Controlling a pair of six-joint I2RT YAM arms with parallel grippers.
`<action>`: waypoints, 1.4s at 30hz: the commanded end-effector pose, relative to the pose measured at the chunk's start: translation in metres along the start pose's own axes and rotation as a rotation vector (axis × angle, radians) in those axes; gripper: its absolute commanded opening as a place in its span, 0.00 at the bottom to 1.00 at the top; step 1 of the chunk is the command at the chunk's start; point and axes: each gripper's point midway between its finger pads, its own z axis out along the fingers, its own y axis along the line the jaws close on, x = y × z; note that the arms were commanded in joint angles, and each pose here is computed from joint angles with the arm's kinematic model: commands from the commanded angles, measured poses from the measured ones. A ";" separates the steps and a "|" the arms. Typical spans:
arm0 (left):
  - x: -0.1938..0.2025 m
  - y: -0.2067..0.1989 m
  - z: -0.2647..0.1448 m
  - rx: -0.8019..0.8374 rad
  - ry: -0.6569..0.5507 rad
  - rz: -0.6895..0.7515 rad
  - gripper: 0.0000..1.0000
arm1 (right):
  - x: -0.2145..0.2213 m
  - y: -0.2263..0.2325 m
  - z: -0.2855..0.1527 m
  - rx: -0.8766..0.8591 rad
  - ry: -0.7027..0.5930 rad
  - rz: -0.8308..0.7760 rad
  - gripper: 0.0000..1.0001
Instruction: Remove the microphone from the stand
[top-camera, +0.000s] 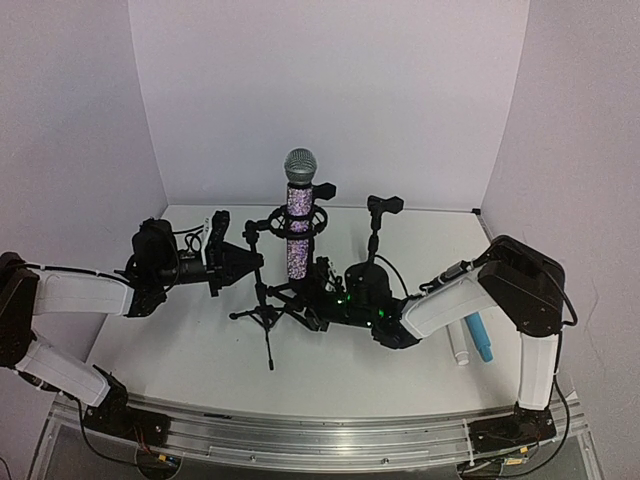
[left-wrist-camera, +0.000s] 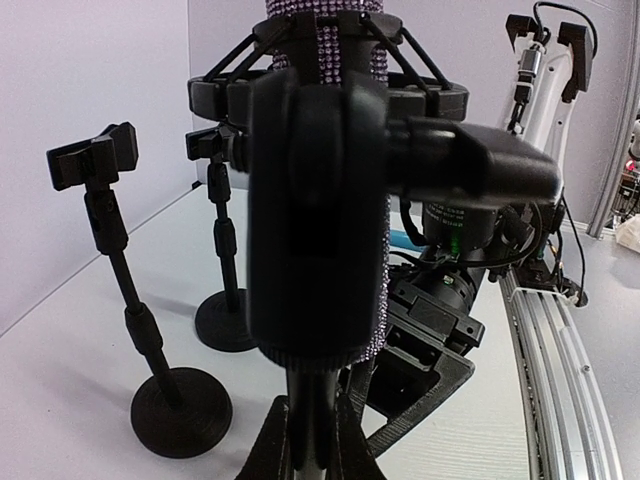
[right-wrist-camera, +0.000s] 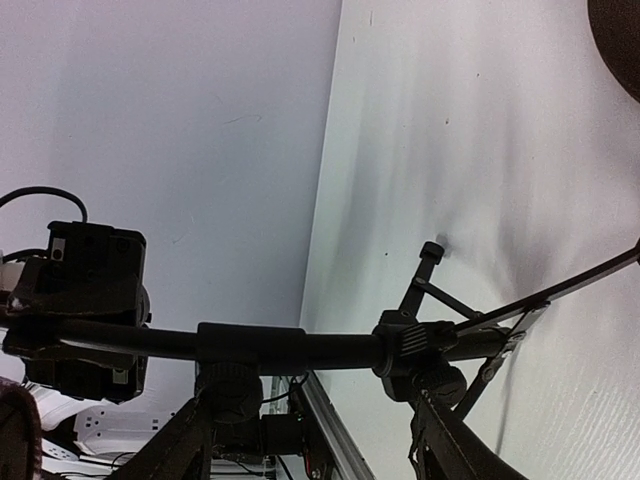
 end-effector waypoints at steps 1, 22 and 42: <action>-0.001 -0.001 0.003 0.003 -0.015 -0.004 0.00 | -0.015 0.082 -0.006 -0.272 -0.044 -0.012 0.64; 0.001 0.000 0.006 -0.001 -0.006 0.031 0.00 | -0.017 0.060 0.002 -0.288 -0.067 0.087 0.35; 0.000 0.008 0.008 -0.037 -0.005 0.058 0.00 | -0.006 0.045 0.002 -0.258 -0.016 0.147 0.23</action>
